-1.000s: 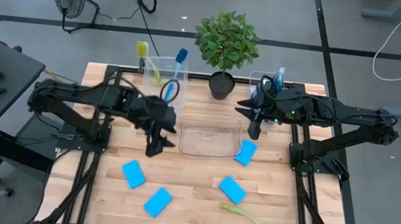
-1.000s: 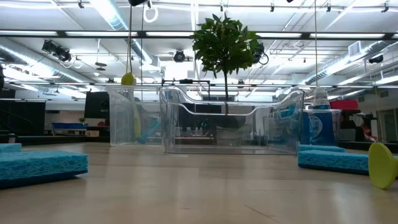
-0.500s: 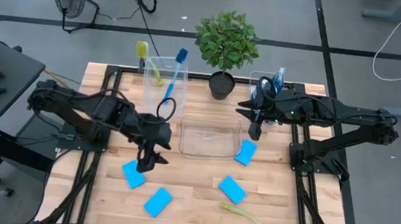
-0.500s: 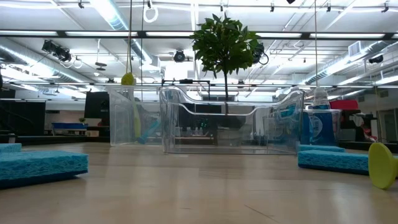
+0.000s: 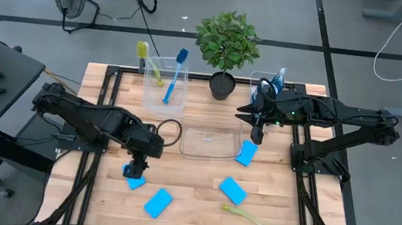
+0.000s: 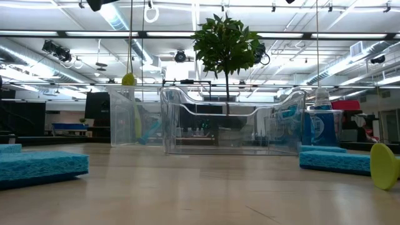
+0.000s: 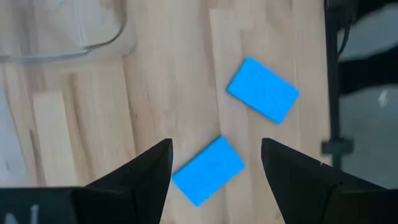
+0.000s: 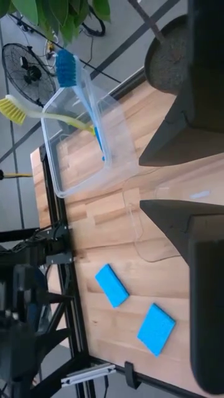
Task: Pick & Place Kitchen Sink Supplies
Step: Put the blue sponge into the bottom transparent bin
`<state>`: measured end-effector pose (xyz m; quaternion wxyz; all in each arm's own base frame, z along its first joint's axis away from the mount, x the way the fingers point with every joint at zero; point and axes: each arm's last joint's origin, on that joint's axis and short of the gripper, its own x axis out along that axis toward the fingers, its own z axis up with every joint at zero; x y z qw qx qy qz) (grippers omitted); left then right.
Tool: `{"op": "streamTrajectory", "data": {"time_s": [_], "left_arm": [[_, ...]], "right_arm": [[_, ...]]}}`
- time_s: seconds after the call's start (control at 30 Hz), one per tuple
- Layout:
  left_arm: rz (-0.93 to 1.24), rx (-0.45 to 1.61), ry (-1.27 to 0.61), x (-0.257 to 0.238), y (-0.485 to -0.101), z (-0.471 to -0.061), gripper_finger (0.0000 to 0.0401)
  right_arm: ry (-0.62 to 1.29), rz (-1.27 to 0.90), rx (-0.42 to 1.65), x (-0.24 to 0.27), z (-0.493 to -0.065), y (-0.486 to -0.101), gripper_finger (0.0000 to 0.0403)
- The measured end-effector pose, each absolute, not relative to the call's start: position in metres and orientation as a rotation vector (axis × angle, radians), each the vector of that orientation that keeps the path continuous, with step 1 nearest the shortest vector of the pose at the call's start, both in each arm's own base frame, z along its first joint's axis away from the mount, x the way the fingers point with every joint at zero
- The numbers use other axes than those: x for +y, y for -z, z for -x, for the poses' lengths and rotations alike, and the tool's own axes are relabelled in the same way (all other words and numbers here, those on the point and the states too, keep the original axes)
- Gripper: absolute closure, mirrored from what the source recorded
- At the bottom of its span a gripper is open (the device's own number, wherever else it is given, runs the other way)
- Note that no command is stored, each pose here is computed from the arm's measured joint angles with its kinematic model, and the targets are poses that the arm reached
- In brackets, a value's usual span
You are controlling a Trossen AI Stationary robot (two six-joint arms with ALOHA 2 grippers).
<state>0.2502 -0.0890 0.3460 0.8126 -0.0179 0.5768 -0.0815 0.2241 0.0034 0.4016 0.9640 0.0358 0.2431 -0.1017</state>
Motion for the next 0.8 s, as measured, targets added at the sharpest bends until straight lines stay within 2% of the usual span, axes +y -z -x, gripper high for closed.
{"op": "streamTrajectory", "data": {"time_s": [0.27, 0.8], "left_arm": [[-0.188, 1.275, 0.331, -0.097, -0.331, -0.260, 0.0149], [-0.254, 1.468, 0.501, -0.113, -0.286, -0.286, 0.0149]], "right_arm": [[0.206, -0.073, 0.492, 0.003, -0.224, -0.402, 0.0305], [0.210, -0.080, 0.490, 0.003, -0.224, -0.402, 0.0305]]}}
